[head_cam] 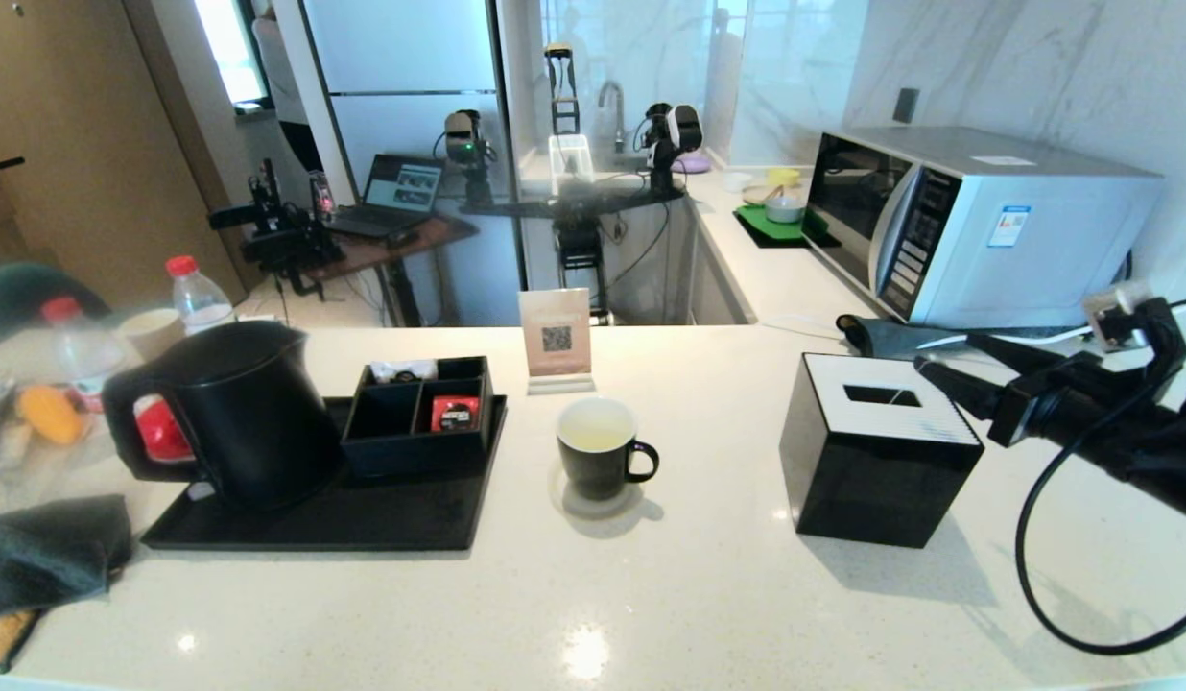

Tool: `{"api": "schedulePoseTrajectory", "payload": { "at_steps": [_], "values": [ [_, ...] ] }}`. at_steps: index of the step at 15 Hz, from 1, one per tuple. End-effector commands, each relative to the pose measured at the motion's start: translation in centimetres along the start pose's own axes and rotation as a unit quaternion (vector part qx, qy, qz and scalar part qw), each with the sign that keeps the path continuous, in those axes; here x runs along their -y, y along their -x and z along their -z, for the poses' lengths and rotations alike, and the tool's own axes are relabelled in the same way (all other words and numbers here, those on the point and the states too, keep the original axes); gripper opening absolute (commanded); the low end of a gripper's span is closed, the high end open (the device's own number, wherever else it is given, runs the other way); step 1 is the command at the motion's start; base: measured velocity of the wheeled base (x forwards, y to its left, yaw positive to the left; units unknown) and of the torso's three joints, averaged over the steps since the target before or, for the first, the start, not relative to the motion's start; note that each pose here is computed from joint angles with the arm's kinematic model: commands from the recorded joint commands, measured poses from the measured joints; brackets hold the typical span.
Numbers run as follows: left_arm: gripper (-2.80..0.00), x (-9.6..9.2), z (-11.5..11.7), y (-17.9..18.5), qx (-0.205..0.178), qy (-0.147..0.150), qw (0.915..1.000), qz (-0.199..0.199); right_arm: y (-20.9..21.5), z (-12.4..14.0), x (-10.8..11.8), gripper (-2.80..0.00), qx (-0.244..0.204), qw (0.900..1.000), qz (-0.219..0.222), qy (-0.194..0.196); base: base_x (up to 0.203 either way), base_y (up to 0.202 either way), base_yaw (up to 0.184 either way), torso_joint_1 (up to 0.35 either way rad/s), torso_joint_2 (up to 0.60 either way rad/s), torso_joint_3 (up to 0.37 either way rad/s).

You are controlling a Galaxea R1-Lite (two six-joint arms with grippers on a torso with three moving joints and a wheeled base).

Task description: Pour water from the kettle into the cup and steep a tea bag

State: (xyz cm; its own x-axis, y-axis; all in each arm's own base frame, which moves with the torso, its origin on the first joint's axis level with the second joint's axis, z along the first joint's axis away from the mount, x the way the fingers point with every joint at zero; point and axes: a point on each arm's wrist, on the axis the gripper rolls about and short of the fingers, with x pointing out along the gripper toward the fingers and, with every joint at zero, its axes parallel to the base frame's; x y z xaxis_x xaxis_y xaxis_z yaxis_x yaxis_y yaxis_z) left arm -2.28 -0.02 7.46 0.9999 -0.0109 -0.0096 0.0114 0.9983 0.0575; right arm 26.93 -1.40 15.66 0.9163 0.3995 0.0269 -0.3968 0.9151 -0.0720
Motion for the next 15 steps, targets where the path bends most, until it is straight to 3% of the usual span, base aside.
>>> {"api": "schedulePoseTrajectory", "payload": {
  "at_steps": [1,8,15],
  "values": [
    [-2.8,0.0,0.0,0.0,0.0,0.0,1.0,0.0,1.3,0.0,0.4,0.0,-0.002,1.0,0.017,0.001,0.0,0.0,0.0,0.0,0.0,0.0],
    [-2.8,0.0,0.0,0.0,0.0,0.0,1.0,0.0,3.1,0.3,1.7,0.0,-0.015,0.998,0.058,0.029,0.0,0.0,0.0,0.0,0.0,0.0],
    [-2.8,0.0,0.0,0.0,0.0,0.0,1.0,0.0,4.8,-0.1,0.7,0.0,-0.009,0.998,0.06,-0.005,0.0,0.0,0.0,0.0,0.0,0.0]
  ]
}}
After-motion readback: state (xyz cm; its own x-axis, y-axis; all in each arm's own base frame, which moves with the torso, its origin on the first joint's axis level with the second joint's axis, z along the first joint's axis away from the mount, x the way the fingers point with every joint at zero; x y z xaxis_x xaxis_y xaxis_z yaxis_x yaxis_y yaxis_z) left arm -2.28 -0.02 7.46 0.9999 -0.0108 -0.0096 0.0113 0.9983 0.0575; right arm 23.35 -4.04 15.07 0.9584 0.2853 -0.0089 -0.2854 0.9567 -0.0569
